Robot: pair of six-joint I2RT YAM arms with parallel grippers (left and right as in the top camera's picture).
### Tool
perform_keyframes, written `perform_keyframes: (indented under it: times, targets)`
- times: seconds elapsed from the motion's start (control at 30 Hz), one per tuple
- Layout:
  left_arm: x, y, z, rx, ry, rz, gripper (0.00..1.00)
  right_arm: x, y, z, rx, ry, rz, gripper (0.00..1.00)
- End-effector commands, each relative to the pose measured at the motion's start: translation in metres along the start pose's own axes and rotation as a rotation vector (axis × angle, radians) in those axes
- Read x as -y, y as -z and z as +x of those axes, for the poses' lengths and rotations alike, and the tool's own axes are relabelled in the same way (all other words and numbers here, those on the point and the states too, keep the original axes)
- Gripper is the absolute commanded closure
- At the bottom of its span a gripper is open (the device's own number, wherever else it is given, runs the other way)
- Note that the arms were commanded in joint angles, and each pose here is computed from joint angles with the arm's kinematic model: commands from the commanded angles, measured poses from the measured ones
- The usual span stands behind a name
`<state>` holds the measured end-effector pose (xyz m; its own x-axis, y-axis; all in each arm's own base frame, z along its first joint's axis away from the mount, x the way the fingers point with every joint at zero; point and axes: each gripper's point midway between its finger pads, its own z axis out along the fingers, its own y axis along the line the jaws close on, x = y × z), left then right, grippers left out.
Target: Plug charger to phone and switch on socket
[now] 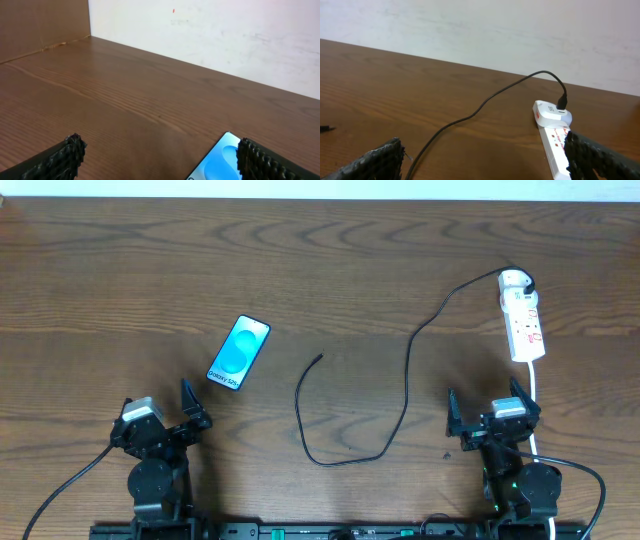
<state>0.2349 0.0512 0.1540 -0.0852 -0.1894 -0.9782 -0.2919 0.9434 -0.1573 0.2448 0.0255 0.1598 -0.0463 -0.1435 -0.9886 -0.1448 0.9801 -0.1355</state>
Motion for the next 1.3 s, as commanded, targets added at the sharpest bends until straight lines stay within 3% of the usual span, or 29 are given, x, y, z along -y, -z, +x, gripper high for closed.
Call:
perform_keyframes:
  times: [0.0, 1.27]
  targets:
    - [-0.0033, -0.0022, 0.0164, -0.044, -0.027, -0.012, 0.02, 0.0010, -0.0002, 0.0020, -0.004, 0.011, 0.006, 0.01]
    - [-0.0104, -0.0020, 0.0140, -0.033, -0.060, -0.054, 0.02, 0.0010, -0.0002, 0.0020, -0.004, 0.011, 0.006, 0.01]
